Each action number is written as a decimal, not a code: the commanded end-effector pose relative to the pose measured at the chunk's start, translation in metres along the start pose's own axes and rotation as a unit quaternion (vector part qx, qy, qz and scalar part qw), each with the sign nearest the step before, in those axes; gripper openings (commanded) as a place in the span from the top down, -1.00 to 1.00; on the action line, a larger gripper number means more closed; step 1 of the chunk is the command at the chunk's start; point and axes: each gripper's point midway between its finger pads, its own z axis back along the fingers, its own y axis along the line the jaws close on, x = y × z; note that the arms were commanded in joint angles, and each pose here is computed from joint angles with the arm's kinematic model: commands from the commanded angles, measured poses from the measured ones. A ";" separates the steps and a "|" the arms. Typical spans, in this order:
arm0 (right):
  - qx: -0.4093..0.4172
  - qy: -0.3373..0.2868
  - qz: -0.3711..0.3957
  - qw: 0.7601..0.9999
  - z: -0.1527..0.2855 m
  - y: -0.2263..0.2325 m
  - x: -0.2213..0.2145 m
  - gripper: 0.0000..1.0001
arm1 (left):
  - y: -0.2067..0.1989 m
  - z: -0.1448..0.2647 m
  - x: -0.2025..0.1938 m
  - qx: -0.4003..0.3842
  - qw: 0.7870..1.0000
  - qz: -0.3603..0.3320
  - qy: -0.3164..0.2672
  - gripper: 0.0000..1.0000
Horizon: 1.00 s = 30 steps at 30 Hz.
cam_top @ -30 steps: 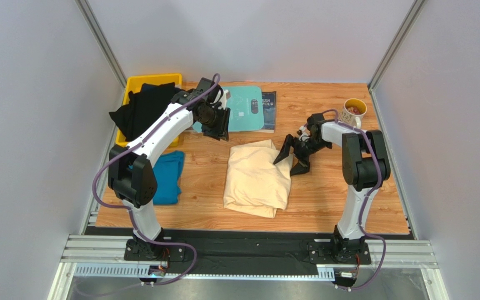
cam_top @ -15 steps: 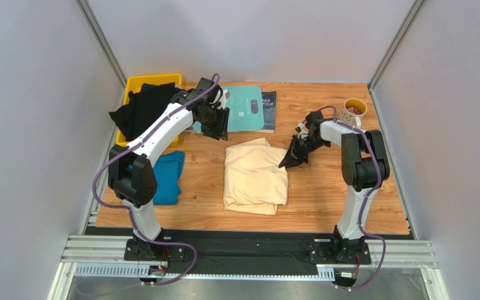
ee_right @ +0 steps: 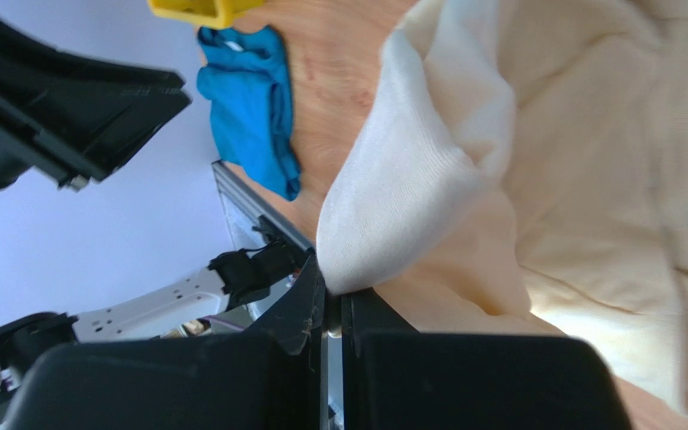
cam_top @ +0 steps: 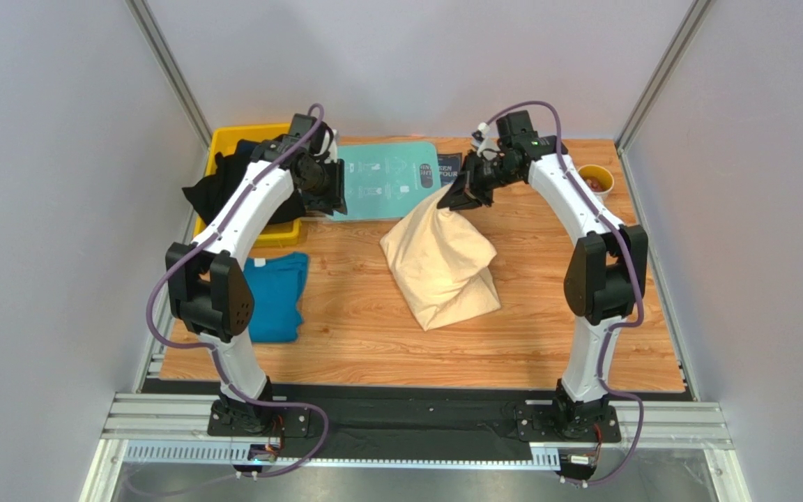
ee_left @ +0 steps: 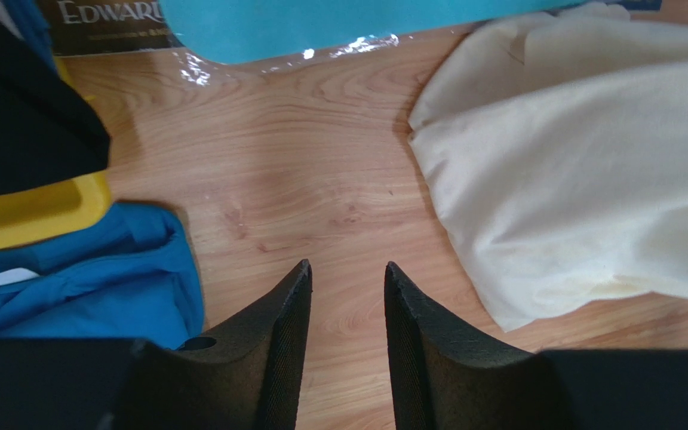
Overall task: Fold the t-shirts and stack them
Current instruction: Flatten out the tshirt
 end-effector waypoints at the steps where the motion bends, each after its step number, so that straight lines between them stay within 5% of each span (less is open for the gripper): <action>1: 0.060 0.043 -0.009 0.997 -0.004 0.070 -0.023 0.99 | 0.005 0.037 0.031 -0.004 0.998 0.017 -0.061 0.16; 7: 0.102 0.057 0.055 0.992 -0.019 0.144 -0.040 1.00 | 0.041 0.064 0.042 0.019 0.994 0.055 -0.098 0.16; 13: 0.103 0.121 0.025 0.987 -0.068 0.137 -0.053 0.99 | 0.070 0.077 0.042 0.034 0.990 0.084 -0.112 0.16; 16: 0.075 0.126 0.018 0.989 -0.092 0.121 -0.055 0.33 | 0.076 0.080 0.037 0.041 0.989 0.083 -0.113 0.17; 19: 0.047 0.122 0.011 0.991 -0.108 0.105 -0.054 0.42 | 0.078 0.082 0.032 0.045 0.989 0.080 -0.112 0.17; 24: 0.057 0.095 0.021 0.994 -0.112 0.113 -0.045 -0.21 | 0.080 0.082 0.019 0.048 0.990 0.080 -0.107 0.17; 30: 0.064 0.056 0.042 0.995 -0.108 0.122 -0.034 -0.15 | 0.078 0.081 0.015 0.043 0.990 0.083 -0.102 0.17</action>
